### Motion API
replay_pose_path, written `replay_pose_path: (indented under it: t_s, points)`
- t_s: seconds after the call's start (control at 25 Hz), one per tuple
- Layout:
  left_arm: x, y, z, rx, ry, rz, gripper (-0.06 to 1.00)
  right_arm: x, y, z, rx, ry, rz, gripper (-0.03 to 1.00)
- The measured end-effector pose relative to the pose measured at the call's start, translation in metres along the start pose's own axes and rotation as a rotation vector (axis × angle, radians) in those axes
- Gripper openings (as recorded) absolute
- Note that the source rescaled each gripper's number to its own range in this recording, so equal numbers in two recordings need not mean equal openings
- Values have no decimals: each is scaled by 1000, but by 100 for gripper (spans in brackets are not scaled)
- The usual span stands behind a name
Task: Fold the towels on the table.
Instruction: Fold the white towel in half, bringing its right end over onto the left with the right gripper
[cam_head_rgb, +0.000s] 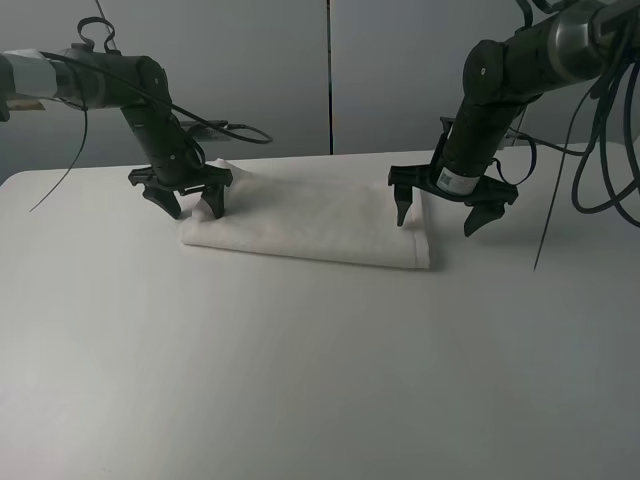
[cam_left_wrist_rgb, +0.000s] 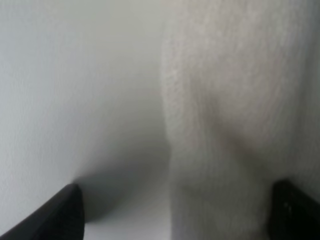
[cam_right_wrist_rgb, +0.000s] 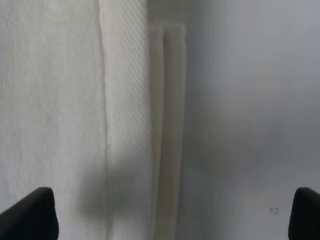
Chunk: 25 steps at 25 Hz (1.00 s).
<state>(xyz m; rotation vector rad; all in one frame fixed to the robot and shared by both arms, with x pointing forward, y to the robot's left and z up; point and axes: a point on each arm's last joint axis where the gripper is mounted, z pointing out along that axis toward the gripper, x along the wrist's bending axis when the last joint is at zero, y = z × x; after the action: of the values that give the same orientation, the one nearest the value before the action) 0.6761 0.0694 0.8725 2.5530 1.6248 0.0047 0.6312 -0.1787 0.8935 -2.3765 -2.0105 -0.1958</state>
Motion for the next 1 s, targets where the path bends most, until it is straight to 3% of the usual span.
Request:
replay_pose_path:
  t_s: [0.6,1.0]
  points:
    - [-2,0,0,-1,23,26,94,26,22,-5,-46,9,-50,100]
    - [-2,0,0,-1,23,26,94,23,20,25,51,-40,-48,100]
